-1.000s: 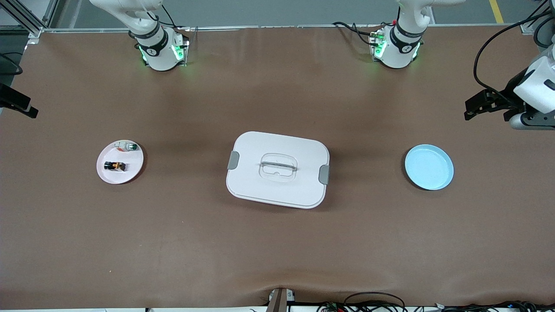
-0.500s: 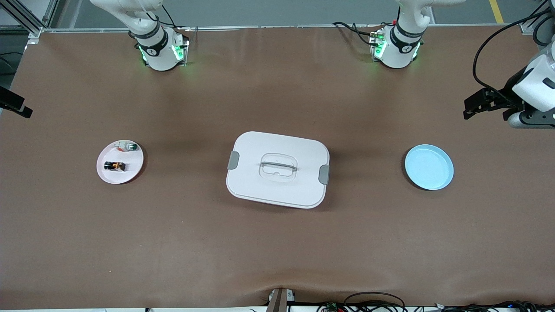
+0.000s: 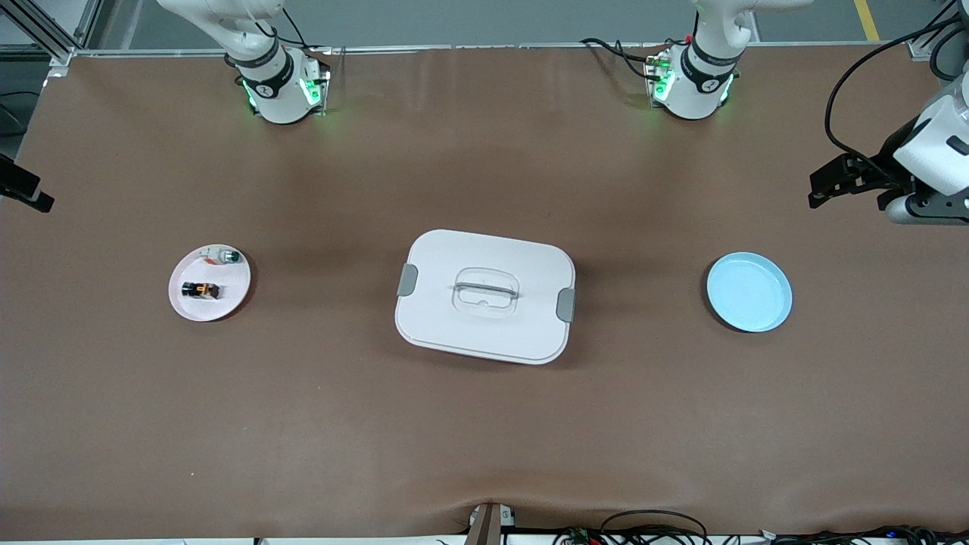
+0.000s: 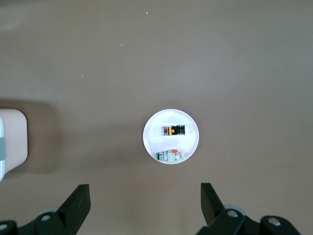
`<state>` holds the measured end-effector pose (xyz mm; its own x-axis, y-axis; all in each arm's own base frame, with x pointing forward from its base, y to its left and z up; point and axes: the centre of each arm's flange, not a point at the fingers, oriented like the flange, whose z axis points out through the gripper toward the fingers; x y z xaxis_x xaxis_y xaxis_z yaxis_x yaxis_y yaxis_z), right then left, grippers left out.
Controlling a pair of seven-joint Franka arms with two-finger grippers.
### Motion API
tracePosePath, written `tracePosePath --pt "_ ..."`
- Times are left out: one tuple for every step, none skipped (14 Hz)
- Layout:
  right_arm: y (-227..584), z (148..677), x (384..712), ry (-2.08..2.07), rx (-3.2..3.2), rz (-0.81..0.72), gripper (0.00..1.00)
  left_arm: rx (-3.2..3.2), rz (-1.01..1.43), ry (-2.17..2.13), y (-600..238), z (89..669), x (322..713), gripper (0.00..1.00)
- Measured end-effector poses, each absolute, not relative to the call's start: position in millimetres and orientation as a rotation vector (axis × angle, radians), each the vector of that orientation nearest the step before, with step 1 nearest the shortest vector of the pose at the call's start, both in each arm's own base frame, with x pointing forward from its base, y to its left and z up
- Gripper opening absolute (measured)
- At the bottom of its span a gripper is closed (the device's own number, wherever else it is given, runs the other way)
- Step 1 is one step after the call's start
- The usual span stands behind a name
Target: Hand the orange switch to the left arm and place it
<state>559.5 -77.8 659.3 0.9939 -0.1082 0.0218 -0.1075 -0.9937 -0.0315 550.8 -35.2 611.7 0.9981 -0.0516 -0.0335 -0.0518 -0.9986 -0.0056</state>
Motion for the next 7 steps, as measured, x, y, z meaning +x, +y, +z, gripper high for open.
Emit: tracePosePath --pt "-78 655 562 0.168 -3.107 -0.032 1.00 -3.134 0.052 0.081 -35 612 551 1.00" --pt "-78 649 565 0.169 -3.107 -0.029 1.00 -3.134 0.052 0.081 -35 612 551 1.00" --pt "-79 639 570 0.171 -3.107 -0.034 1.00 -3.134 0.052 0.081 -35 612 551 1.00" --pt "-80 626 576 0.173 -3.108 -0.043 1.00 -3.134 0.052 0.081 -35 612 551 1.00" --pt "-81 611 582 0.175 -3.109 -0.052 1.00 -3.134 0.052 0.081 -35 612 551 1.00" --pt "-82 595 587 0.177 -3.109 -0.061 1.00 -3.134 0.052 0.081 -35 612 551 1.00" --pt "-83 579 592 0.177 -3.110 -0.069 1.00 -3.134 0.052 0.081 -35 612 551 1.00"
